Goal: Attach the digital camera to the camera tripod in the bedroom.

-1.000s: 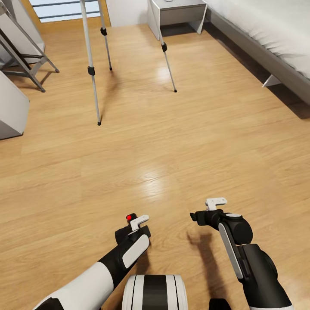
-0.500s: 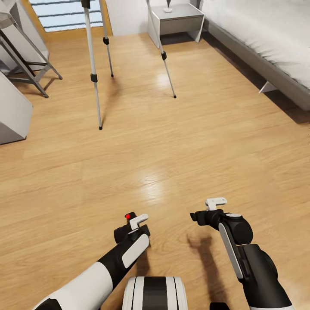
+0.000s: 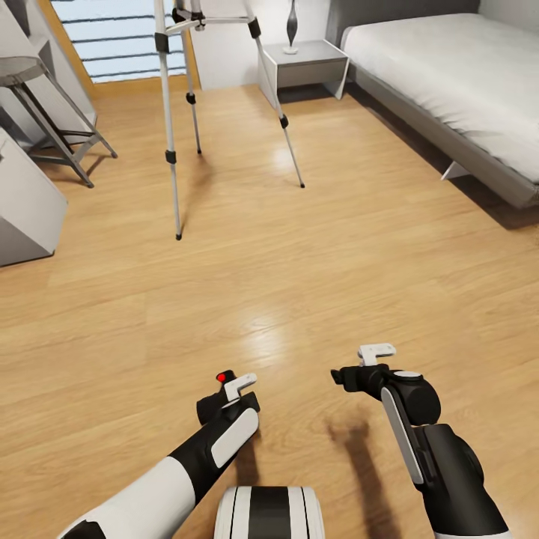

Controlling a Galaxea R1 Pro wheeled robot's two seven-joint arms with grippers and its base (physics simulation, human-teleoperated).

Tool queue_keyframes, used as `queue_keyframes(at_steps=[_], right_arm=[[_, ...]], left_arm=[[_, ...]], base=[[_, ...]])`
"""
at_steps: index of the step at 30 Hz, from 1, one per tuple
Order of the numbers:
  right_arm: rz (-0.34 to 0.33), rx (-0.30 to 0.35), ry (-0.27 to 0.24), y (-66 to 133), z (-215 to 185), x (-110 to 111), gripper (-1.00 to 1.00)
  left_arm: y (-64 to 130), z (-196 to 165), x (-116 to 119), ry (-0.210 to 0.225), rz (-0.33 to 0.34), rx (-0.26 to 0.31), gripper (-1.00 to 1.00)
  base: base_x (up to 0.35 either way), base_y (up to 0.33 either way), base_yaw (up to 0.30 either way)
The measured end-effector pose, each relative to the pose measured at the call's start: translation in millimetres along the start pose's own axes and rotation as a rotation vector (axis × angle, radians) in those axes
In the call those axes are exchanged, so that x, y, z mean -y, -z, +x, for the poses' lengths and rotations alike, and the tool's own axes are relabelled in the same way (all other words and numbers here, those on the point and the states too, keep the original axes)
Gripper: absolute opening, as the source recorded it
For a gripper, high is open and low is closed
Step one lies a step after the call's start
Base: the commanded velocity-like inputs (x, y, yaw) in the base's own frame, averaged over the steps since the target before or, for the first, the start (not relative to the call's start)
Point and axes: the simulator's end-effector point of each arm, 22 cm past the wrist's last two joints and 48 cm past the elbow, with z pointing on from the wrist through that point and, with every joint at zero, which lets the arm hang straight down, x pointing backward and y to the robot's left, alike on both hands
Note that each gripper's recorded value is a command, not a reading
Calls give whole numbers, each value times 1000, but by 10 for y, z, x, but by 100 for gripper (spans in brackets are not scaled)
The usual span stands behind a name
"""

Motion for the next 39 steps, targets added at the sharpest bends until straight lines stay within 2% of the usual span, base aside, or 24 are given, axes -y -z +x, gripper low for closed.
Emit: queue_keyframes(at_steps=[8,12,18,21,22,25,27,31,39], right_arm=[[2,33,-2,143,-129,13,100],[-5,50,-6,216,-194,13,100],[-67,79,-24,343,-303,1,100],[-130,96,-36,428,-359,-8,100],[-131,100,-36,447,-373,-9,100],[-213,117,-37,552,-430,-82,100],[-254,151,-23,627,-504,-113,100],[-286,212,9,749,-632,-135,100],[-306,334,63,969,-842,-153,100]], left_arm=[[161,-102,30,-3,29,23,-100],[296,-184,-26,-18,69,35,-100],[604,-369,-236,-18,126,89,-100],[734,-463,-382,-19,136,120,-100],[752,-476,-378,-18,138,123,-100],[843,-542,-460,-20,142,145,-100],[890,-576,-494,-21,144,157,-100],[955,-620,-519,-22,148,171,-100],[1047,-667,-533,-21,150,188,-100]], base=[[0,0,0],[0,0,0],[0,0,0],[0,0,0],[0,0,0],[0,0,0],[0,0,0],[0,0,0],[0,0,0]])
